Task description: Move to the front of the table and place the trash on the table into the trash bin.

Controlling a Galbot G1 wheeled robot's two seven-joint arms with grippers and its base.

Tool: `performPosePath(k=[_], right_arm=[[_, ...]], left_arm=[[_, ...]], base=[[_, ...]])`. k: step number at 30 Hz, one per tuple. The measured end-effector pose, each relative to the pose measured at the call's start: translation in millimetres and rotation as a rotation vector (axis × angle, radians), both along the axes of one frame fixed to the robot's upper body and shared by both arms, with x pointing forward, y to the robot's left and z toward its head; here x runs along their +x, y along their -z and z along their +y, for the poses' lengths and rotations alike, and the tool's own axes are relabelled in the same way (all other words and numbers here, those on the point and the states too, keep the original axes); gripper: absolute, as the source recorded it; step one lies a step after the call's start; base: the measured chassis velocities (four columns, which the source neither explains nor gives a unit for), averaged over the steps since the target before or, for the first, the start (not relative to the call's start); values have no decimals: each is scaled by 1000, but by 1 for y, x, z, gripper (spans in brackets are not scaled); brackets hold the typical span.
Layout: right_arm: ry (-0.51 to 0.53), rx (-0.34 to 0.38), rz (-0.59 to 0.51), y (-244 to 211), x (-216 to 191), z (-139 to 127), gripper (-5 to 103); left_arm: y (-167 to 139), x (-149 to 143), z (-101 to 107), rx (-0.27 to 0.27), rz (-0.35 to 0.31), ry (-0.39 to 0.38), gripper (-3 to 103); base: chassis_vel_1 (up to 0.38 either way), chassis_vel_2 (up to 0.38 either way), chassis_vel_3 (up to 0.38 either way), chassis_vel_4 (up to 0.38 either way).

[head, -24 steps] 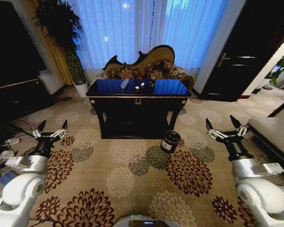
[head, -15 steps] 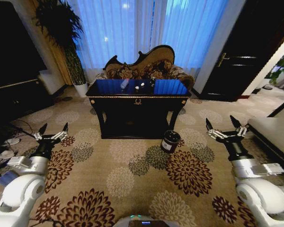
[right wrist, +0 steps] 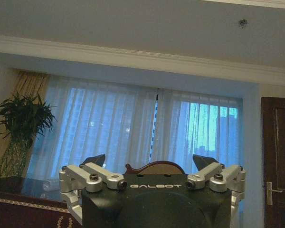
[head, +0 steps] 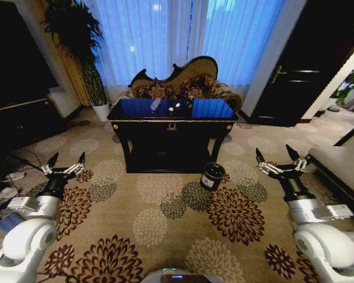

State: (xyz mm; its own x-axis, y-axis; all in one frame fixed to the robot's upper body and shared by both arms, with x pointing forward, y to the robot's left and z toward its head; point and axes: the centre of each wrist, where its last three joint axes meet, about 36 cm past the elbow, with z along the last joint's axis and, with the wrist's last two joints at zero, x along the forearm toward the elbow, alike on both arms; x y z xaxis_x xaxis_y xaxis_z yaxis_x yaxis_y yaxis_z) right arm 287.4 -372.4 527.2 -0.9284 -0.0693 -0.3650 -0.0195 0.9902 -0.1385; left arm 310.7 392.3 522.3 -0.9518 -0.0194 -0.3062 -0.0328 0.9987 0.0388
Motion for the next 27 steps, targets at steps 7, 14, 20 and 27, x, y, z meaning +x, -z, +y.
performPosePath(k=[7,14,20,27], right_arm=[[-4,0,0,1,-1,1,100],[-12,-2,1,2,-2,2,100],[-17,-2,3,4,-2,3,100],[-17,-2,3,4,-2,3,100]], left_arm=[[-3,0,-1,25,-31,4,100],[-1,-1,-1,10,-27,-2,100],[1,-3,-4,-8,-22,0,100],[2,-4,-5,-12,-15,3,100]], base=[[0,0,0,0],[0,0,0,0],[0,0,0,0],[-58,52,59,-68]])
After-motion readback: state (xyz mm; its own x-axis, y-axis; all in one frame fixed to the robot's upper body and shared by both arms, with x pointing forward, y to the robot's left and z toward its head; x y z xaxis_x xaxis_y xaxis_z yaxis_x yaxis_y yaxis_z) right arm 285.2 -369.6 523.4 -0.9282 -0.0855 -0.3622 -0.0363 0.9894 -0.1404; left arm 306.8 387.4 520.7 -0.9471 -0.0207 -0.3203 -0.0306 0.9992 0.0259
